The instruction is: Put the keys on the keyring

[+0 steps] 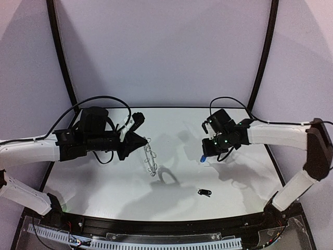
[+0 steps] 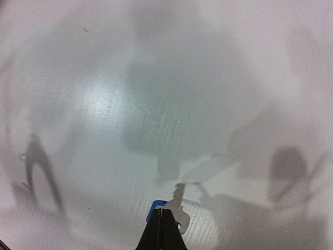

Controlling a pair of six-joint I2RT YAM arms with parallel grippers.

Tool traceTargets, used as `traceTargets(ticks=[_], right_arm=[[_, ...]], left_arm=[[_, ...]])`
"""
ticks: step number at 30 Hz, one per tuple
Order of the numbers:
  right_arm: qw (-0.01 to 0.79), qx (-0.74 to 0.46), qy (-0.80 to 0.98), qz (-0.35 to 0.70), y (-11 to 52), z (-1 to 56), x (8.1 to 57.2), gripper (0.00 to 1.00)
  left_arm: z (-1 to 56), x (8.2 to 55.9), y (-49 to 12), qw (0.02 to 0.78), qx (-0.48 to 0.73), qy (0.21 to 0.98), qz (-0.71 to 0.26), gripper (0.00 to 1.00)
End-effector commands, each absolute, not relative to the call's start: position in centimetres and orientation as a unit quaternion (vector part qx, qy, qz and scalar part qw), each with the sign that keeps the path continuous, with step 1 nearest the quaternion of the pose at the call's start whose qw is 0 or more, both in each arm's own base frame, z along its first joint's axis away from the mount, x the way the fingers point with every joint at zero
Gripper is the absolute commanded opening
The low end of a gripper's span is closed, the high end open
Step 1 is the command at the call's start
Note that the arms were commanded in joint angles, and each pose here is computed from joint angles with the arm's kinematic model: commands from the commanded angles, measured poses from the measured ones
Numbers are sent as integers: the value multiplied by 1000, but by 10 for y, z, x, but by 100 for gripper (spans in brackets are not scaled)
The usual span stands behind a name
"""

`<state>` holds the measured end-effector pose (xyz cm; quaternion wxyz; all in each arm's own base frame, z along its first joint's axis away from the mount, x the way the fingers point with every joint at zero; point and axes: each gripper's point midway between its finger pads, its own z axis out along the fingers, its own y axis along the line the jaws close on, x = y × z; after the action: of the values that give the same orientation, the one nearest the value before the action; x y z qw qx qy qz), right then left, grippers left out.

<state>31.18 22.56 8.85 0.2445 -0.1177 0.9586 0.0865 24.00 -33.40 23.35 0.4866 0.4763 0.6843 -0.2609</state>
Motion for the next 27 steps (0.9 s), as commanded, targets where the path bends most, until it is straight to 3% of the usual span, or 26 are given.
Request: traceTargets(ticks=[1,13,27], right_arm=[[381,-223,861,251,279,164,314,0],[516,-394,601,466,322,276,240,0],[470,-532,414,570,348,334,162,0]], left_arm=[[269,230,-340,510,492,643,-291,1],[291,207,-356,495,540,588,-343,1],[311,167,-365,479,630,472,-389,1]])
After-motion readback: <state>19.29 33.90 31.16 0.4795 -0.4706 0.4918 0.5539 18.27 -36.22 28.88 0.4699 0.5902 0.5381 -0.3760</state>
